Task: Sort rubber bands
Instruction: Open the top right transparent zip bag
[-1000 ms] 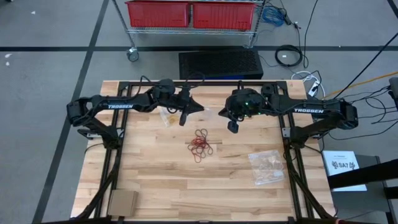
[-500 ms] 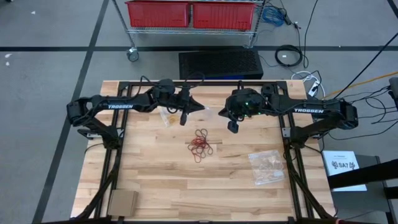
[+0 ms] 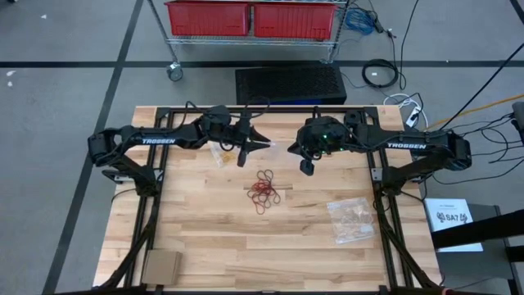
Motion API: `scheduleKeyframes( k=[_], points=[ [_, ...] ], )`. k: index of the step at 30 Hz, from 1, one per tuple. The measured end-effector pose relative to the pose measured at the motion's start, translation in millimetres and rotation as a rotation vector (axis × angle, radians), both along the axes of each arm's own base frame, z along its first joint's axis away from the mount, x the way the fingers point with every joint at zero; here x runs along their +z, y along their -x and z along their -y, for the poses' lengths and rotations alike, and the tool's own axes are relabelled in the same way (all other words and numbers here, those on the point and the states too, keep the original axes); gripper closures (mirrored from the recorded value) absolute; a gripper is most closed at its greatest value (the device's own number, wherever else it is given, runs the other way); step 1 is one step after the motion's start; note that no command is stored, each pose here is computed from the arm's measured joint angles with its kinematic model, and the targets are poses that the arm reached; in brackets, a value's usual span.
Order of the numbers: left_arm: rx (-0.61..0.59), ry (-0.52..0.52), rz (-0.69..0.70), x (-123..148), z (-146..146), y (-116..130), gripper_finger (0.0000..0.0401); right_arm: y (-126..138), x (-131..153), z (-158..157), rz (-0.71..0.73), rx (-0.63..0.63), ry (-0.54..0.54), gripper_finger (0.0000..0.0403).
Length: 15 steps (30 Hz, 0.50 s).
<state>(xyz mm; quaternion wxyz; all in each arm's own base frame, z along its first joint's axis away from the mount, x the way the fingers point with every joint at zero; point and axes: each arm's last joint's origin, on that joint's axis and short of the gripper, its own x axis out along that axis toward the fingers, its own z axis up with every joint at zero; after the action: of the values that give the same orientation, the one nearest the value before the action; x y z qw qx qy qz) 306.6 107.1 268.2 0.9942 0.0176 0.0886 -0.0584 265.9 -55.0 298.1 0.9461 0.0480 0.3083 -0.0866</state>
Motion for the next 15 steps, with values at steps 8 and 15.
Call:
scheduleKeyframes(
  k=[8,15],
  points=[
    [0.003,-0.046,0.0,0,0,0,0.0394,-1,1,0,0.014,-0.007,-0.008,0.0402],
    [0.006,-0.051,-0.004,0,0,0,0.0399,-4,12,1,0.08,-0.01,0.002,0.0346]
  ],
)
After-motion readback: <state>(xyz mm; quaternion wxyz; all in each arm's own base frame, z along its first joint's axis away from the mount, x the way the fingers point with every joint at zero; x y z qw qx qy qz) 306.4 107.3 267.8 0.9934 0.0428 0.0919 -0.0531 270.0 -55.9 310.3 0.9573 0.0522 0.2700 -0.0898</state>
